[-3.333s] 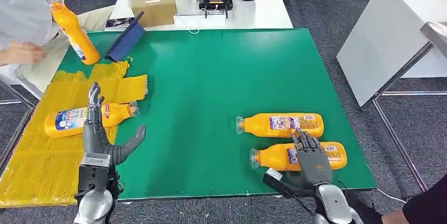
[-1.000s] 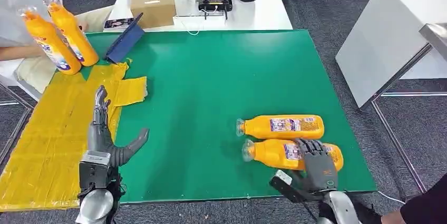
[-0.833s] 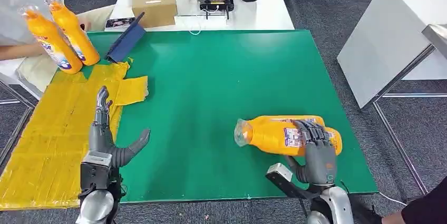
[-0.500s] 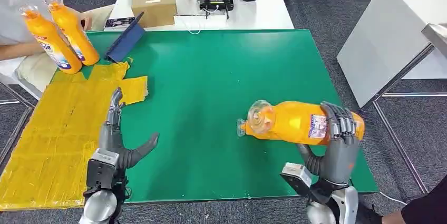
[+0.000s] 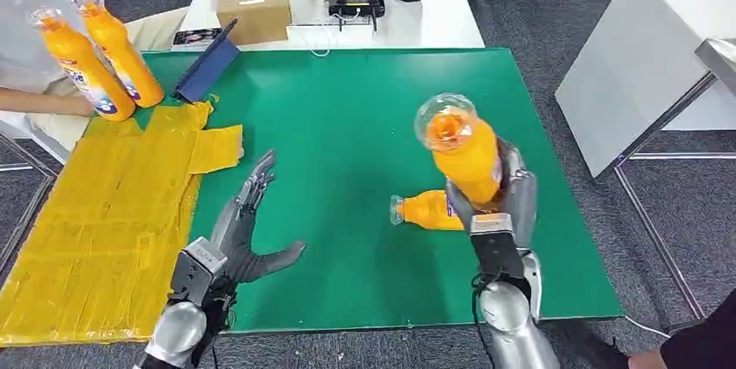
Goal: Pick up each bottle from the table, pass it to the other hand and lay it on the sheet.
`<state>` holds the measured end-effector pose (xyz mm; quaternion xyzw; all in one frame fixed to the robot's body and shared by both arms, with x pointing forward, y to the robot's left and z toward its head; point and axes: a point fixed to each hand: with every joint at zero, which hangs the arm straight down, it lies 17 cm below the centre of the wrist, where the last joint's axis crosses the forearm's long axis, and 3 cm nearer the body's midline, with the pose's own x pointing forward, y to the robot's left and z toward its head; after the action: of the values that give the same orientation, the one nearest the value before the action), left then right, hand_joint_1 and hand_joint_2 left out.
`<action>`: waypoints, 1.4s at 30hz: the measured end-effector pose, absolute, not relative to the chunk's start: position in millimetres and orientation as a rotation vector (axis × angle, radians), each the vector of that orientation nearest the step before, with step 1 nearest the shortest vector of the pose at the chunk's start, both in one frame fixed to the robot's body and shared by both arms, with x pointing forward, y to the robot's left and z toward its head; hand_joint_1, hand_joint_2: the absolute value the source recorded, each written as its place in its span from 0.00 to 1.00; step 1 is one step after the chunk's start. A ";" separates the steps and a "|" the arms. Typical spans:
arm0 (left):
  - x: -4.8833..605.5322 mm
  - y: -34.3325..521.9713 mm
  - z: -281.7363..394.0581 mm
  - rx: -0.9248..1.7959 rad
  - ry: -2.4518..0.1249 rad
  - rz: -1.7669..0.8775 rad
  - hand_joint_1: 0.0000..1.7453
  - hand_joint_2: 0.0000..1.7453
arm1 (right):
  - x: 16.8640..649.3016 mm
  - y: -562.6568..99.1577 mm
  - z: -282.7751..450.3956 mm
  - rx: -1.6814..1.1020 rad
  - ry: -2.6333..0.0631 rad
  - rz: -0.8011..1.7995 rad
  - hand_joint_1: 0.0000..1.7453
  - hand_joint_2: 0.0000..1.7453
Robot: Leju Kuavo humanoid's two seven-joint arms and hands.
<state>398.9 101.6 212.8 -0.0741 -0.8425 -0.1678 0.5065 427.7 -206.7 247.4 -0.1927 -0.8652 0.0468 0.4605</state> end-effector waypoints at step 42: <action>401.9 78.1 208.2 -0.315 -2.008 -0.440 0.00 1.00 | 388.2 37.8 136.3 -0.045 -1.969 0.859 0.97 1.00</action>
<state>401.9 78.1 208.2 -0.1307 -0.8325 -0.1826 0.5065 388.2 37.8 136.3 -0.0183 -0.8059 0.3515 0.4761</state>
